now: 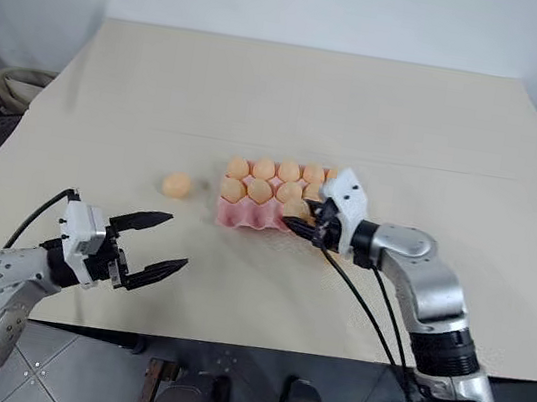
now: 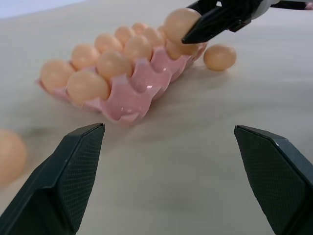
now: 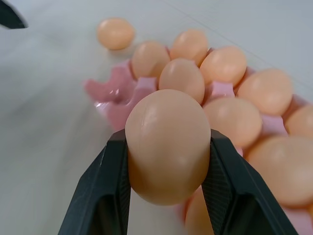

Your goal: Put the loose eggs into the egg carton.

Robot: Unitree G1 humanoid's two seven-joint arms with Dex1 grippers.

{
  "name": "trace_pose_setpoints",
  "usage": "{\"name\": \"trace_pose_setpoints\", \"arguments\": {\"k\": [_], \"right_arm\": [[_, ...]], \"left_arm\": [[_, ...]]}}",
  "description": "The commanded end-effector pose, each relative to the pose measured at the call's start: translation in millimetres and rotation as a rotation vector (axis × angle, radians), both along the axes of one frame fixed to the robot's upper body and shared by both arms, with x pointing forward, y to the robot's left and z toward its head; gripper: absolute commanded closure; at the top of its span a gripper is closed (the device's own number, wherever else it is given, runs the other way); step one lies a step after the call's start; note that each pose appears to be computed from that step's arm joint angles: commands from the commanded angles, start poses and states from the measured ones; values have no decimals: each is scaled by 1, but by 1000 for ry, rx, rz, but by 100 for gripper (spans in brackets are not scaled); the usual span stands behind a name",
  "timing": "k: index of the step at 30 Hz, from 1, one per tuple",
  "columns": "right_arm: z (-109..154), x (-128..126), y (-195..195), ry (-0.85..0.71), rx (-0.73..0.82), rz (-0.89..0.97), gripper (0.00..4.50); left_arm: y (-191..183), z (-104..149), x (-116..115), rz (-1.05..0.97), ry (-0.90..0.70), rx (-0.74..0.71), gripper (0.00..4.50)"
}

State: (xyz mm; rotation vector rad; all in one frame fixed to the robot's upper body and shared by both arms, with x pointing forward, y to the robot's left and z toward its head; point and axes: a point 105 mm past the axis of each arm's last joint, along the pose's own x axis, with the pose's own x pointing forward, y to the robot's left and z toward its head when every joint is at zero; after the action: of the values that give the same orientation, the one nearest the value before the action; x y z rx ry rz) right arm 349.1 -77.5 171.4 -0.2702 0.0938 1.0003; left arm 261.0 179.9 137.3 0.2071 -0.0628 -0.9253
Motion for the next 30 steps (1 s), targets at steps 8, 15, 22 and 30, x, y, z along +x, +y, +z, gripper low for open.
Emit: {"name": "trace_pose_setpoints", "arguments": {"k": [8, 15, 22, 30], "right_arm": [[9, 3, 6, -38, 8, 18, 82], [32, -20, -44, -141, 81, -20, 4], [20, -59, -152, -204, 71, -308, 4], [-5, -119, -205, -191, 37, -435, 4]], "left_arm": [[-1, 15, -8, 24, -66, -26, 0], [-19, 16, -3, -79, -57, -28, 0], [-23, 13, 10, -138, -54, -9, 0], [-33, 16, 24, -224, -66, 13, 0]]}}
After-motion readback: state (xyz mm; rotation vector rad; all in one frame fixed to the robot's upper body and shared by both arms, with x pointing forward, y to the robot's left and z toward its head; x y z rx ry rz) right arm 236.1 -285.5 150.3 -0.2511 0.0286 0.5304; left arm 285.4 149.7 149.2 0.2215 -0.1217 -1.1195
